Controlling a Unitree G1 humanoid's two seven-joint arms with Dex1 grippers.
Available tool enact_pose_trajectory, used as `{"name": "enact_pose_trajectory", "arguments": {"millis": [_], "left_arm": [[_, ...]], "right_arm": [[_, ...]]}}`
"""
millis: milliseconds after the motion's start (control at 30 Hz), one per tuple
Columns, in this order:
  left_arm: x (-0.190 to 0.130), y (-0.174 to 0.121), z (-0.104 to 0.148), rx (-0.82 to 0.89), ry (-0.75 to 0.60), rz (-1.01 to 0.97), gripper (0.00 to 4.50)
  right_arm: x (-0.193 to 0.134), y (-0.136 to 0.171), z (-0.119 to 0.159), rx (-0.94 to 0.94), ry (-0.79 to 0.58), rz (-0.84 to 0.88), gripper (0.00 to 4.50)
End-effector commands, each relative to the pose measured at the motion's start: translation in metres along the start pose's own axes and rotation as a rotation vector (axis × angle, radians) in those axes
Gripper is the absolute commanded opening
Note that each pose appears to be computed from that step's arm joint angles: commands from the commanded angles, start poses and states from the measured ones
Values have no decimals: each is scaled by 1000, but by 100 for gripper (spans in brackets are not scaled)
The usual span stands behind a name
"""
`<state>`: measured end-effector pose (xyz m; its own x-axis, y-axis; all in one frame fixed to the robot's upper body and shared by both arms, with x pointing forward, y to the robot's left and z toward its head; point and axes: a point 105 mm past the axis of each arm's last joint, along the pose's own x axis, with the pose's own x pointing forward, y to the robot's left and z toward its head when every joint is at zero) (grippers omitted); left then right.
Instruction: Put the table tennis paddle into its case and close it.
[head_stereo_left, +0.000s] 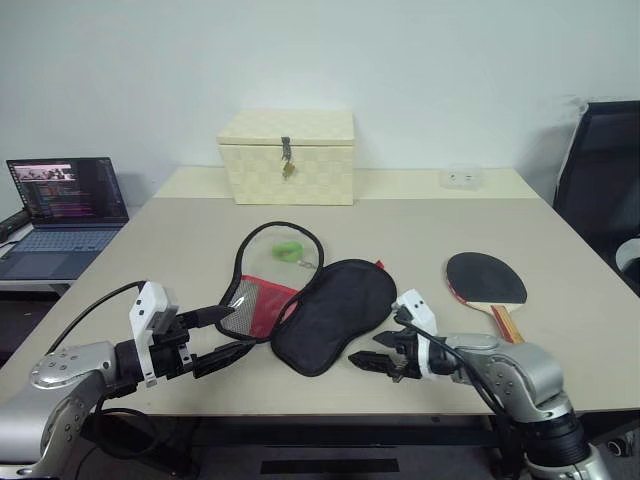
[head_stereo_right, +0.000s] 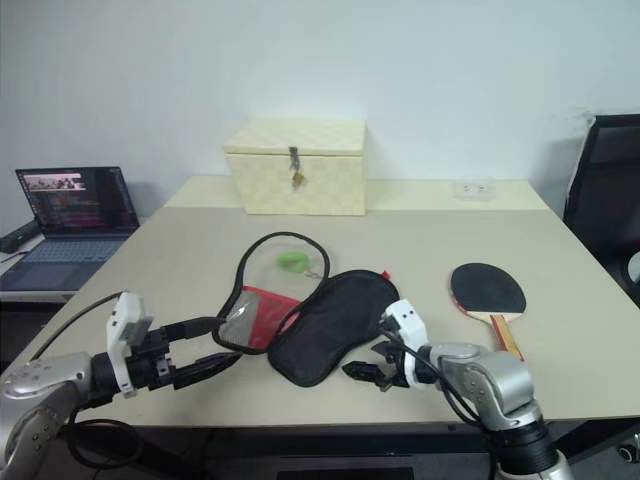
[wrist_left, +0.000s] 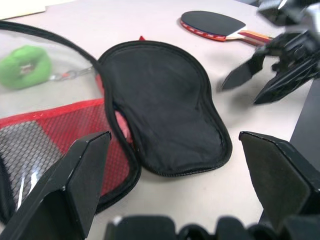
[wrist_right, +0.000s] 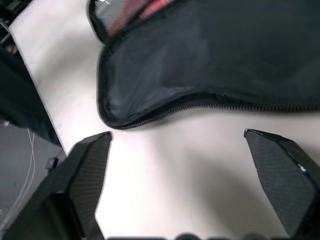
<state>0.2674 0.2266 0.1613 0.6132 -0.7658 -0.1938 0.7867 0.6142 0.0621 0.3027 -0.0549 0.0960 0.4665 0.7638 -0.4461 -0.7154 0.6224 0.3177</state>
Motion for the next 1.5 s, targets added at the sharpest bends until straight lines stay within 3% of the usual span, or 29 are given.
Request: {"name": "enact_pose_trajectory", "arguments": {"millis": [33,333,600,700,867,1067,1500], "left_arm": [[-4,1,8,50,11,-5,450],[-5,3,11,62,20,-2,450],[-4,2,11,65,13,4,450],[-5,2,11,67,10,11,450],[-4,0,10,67,8,11,450],[8,-2,13,81,-3,-18,450],[34,-7,22,121,-20,-115,450]], "right_arm": [[13,1,3,13,8,-19,447],[47,30,38,68,-84,64,447],[59,36,50,61,-105,78,447],[58,36,47,49,-92,80,392],[50,29,43,32,-74,82,211],[29,-4,43,-5,-42,22,1],[-35,-86,49,-152,103,-137,1]]}}
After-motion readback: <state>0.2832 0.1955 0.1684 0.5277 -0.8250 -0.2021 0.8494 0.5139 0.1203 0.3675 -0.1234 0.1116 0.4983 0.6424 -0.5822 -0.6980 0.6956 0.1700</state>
